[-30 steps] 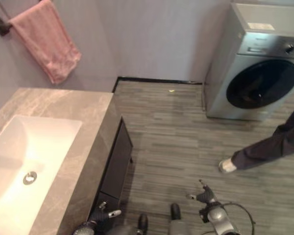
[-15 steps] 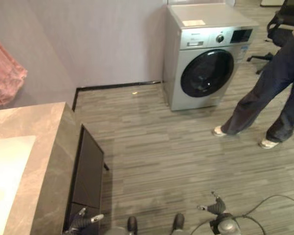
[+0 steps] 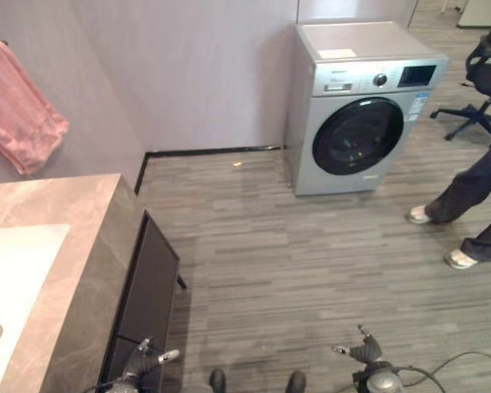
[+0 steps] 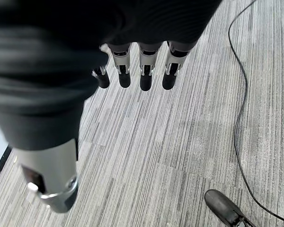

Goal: Put brush and paste in cup on sink, flatten towel.

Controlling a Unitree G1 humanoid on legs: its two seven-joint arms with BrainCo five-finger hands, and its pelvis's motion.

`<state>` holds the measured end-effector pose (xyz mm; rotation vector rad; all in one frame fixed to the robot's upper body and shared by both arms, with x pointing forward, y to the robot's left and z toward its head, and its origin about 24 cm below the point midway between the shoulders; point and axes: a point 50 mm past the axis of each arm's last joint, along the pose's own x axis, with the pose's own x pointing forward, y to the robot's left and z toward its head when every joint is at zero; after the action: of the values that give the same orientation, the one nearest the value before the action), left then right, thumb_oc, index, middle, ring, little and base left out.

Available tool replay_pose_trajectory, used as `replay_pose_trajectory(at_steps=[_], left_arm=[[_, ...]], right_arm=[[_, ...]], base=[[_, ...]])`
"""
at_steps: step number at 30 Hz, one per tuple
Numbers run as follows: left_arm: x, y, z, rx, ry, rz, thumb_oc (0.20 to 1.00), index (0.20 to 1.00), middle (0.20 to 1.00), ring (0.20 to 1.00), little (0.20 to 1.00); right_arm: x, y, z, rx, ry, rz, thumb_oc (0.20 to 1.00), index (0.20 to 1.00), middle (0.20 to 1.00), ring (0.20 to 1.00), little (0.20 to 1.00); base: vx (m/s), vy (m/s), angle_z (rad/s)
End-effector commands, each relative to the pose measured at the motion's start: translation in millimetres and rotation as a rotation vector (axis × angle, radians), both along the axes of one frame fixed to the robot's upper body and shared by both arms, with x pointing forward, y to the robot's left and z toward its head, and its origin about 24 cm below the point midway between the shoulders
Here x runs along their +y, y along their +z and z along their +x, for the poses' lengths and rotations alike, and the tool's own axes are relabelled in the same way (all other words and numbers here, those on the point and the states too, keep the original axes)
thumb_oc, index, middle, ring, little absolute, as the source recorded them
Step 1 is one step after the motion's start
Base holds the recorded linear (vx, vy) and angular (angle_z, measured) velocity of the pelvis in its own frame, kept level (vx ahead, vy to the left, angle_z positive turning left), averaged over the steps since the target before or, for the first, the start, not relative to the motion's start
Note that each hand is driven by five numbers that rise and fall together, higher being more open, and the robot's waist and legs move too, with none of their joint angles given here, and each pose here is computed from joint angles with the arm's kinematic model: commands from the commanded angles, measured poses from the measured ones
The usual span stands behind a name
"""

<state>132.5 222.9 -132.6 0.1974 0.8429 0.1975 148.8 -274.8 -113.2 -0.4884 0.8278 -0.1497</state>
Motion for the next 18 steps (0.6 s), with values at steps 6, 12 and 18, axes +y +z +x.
replay_pose_trajectory(at_steps=[6, 12, 18], left_arm=[[21, 22, 35, -0.123, -0.044, 0.132, 1.0, 1.0, 1.0, 1.0, 1.0], [19, 20, 33, -0.114, -0.059, 0.128, 1.0, 1.0, 1.0, 1.0, 1.0], [17, 18, 30, -0.105, -0.054, 0.116, 1.0, 1.0, 1.0, 1.0, 1.0]], right_arm=[[33, 10, 41, -0.169, -0.06, 0.109, 1.0, 1.0, 1.0, 1.0, 1.0], [32, 10, 41, -0.169, -0.065, 0.102, 1.0, 1.0, 1.0, 1.0, 1.0], [34, 9, 39, -0.167, -0.05, 0.106, 1.0, 1.0, 1.0, 1.0, 1.0]], base=[[0.05, -0.024, 0.03], [0.03, -0.004, 0.02], [0.04, 0.005, 0.02]])
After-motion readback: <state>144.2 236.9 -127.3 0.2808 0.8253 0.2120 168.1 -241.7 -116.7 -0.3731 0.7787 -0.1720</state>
